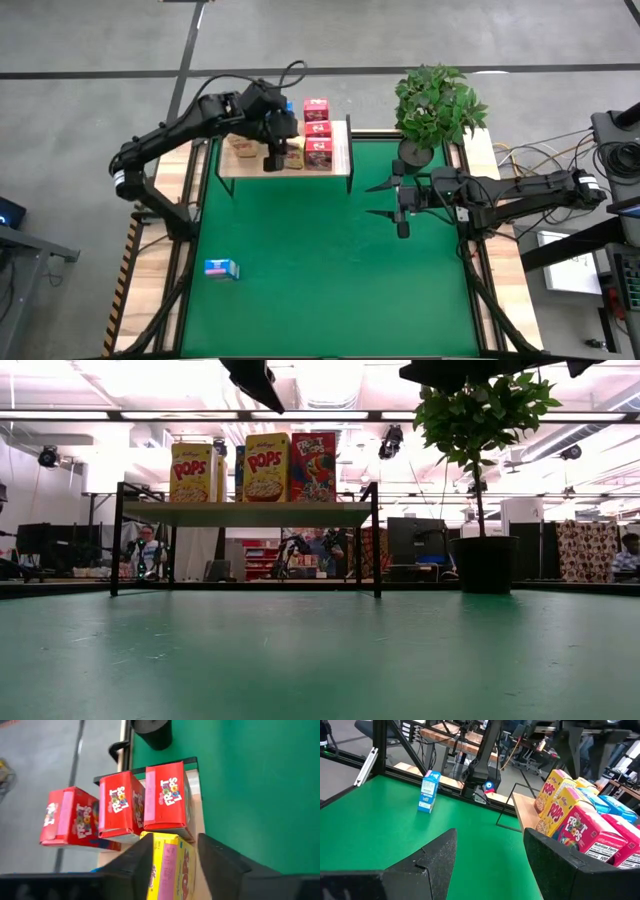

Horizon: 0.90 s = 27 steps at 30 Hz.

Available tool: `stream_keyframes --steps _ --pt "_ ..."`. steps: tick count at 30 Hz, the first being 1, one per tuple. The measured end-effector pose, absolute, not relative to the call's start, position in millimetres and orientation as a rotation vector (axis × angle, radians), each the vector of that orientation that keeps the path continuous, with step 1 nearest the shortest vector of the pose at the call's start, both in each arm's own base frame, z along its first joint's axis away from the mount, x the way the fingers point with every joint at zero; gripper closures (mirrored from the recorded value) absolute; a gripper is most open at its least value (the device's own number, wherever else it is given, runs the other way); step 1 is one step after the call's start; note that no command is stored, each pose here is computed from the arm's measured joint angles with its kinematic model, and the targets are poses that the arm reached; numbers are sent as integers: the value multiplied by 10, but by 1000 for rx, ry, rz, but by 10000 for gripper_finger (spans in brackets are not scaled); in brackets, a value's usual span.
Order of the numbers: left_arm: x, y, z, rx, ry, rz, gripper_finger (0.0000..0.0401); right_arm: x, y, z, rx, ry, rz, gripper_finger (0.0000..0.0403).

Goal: Stack cereal on shelf
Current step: Adjust the yellow cereal on the shelf

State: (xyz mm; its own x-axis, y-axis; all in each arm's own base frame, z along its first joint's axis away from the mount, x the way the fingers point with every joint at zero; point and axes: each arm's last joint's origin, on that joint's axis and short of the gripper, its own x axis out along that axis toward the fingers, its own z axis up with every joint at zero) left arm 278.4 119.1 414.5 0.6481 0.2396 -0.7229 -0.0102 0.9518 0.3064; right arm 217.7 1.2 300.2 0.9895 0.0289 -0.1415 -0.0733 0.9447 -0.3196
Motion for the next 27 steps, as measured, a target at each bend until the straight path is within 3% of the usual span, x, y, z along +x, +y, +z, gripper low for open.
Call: stream_keyframes --steps 6,11,27 --pt "2851 1327 4005 265 894 115 178 2175 12 2993 -330 145 53 182" --pt "2867 1404 3949 276 919 113 133 2175 11 2992 -322 147 53 181" --pt "2854 1463 3839 242 958 105 130 2176 11 2990 -319 148 52 181"
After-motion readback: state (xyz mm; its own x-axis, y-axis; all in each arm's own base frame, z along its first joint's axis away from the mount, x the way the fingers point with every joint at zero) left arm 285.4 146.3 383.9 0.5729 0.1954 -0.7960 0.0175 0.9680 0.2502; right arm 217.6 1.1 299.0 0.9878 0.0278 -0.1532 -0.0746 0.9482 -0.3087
